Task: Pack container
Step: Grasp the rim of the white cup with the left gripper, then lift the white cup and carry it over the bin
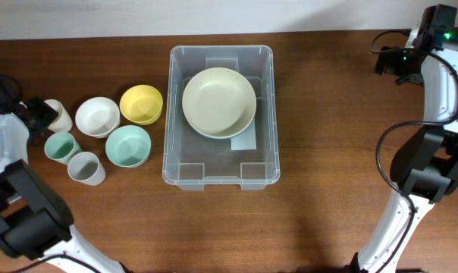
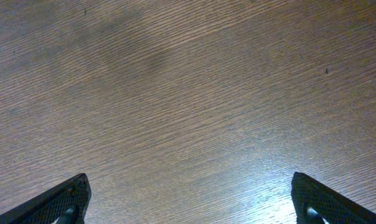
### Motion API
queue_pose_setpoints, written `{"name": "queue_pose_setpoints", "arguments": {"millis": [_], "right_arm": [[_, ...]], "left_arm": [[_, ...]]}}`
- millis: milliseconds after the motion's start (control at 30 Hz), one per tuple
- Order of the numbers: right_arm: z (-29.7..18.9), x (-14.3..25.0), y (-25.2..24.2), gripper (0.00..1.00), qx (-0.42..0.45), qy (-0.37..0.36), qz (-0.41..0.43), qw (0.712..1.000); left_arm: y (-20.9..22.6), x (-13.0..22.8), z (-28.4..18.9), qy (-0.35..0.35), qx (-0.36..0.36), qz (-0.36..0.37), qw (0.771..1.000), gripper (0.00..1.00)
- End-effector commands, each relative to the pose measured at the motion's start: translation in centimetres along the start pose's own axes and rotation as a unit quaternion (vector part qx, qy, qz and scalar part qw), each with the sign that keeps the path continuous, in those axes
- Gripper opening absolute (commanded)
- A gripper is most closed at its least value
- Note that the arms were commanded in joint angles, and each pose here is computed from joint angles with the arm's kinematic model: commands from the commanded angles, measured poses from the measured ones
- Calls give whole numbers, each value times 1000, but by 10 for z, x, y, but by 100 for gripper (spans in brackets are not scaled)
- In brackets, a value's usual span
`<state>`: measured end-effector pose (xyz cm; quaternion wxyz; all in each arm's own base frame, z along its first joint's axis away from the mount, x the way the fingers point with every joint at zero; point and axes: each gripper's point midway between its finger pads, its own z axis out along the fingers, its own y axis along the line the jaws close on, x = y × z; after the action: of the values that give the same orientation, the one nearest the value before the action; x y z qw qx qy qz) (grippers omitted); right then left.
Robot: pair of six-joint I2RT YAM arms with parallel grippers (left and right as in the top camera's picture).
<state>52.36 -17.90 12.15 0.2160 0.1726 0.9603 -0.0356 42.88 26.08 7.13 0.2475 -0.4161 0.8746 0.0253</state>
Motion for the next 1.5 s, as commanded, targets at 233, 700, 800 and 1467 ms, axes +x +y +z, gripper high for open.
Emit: {"name": "queue_pose_setpoints", "arguments": {"millis": [233,700,800,1467], "right_arm": [[-6,-1,0,99,-1,-5,6,1000],[-6,-1,0,99,-1,-5,6,1000],[-6,-1,0,99,-1,-5,6,1000],[-6,-1,0,99,-1,-5,6,1000]], "left_arm": [[-1,-5,10,-7,7,-3,1000,28],[-23,-75,-77,-120,46,-5,992,1],[-39,-84,-115,-145,78,3,986,1],[-316,161,-301,-64,425,388,815,1]]}}
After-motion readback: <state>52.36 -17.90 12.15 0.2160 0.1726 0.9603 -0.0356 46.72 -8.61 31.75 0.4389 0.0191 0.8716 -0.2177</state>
